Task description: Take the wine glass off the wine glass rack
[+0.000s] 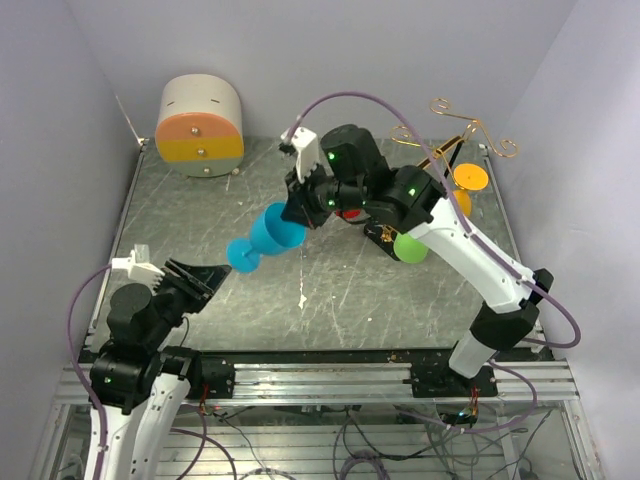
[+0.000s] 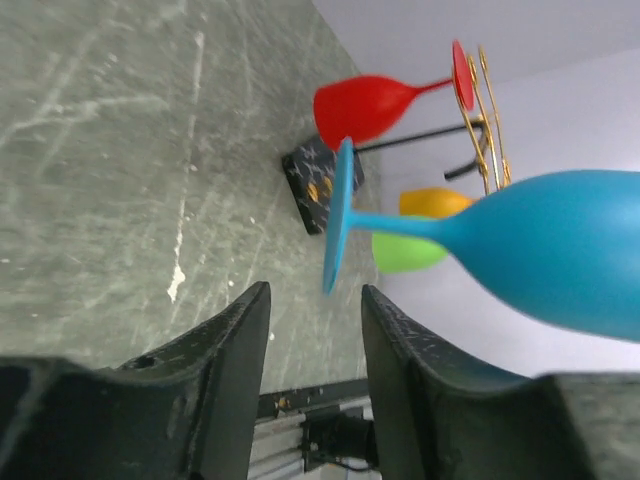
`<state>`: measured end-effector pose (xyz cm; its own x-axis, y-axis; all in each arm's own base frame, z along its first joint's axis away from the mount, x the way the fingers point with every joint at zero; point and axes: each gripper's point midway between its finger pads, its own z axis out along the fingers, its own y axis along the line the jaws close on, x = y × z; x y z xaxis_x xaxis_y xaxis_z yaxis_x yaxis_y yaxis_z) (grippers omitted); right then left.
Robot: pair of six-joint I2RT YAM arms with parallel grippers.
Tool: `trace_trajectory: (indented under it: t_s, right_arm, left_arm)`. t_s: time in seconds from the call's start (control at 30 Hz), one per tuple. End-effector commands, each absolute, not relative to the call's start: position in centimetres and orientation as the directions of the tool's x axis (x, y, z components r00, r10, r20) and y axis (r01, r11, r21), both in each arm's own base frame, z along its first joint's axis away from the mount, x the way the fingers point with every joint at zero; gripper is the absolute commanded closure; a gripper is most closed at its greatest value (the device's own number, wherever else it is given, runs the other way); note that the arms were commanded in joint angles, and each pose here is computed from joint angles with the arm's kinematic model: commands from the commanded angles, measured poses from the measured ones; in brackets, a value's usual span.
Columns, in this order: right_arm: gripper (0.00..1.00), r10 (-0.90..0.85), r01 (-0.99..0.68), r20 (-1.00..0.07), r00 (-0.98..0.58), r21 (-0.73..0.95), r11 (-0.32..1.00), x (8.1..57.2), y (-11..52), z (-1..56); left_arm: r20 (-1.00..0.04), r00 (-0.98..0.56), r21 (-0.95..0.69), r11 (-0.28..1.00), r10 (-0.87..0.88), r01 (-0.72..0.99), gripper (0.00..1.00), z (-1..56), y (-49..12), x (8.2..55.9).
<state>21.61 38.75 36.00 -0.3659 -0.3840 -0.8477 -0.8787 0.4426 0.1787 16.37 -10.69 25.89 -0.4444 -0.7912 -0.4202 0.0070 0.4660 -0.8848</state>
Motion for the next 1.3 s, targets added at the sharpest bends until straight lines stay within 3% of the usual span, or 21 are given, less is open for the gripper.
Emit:
trace_trajectory:
  t_s: [0.0, 0.1, 0.27, 0.47, 0.73, 1.13, 1.27]
  right_arm:
    - [1.0, -0.291, -0.812, -0.872, -0.393, 0.181, 0.554, 26.7, 37.2, 37.5]
    - [1.0, -0.267, -0.776, -0.86, -0.435, 0.207, 0.595, 29.6, 37.2, 36.5]
    - [1.0, -0.287, -0.725, -0.827, -0.484, 0.195, 0.66, 33.8, 39.8, 33.6]
    - [1.0, -0.299, -0.653, -0.794, -0.53, 0.157, 0.741, 38.8, 42.7, 27.3]
    - [1.0, -0.399, -0.628, -0.763, -0.508, 0.011, 0.779, 38.8, 45.2, 21.6]
    - [1.0, -0.428, -0.648, -0.738, -0.522, 0.017, 0.762, 38.4, 47.4, 17.4]
    - [0.95, -0.427, -0.651, -0.739, -0.521, 0.02, 0.759, 38.5, 47.7, 17.0]
  left_arm:
    - [-0.563, -0.274, -0.775, 0.614, -0.779, -0.151, 0.45, 26.3, -5.6, 16.1]
    - [-0.662, -0.18, -0.687, 0.685, -0.727, -0.243, 0.44, 27.9, -2.3, 15.5]
    - [-0.77, -0.084, -0.609, 0.769, -0.632, -0.195, 0.45, 31.4, -0.8, 16.1]
    - [-0.845, -0.098, -0.496, 0.84, -0.525, -0.22, 0.47, 30.9, 0.0, 18.0]
    - [-0.864, -0.139, -0.453, 0.867, -0.484, -0.209, 0.49, 29.1, -0.4, 19.1]
    - [-0.856, -0.147, -0.463, 0.862, -0.495, -0.208, 0.48, 28.5, -0.6, 19.1]
    - [-0.855, -0.147, -0.465, 0.861, -0.497, -0.207, 0.48, 28.5, -0.6, 19.2]
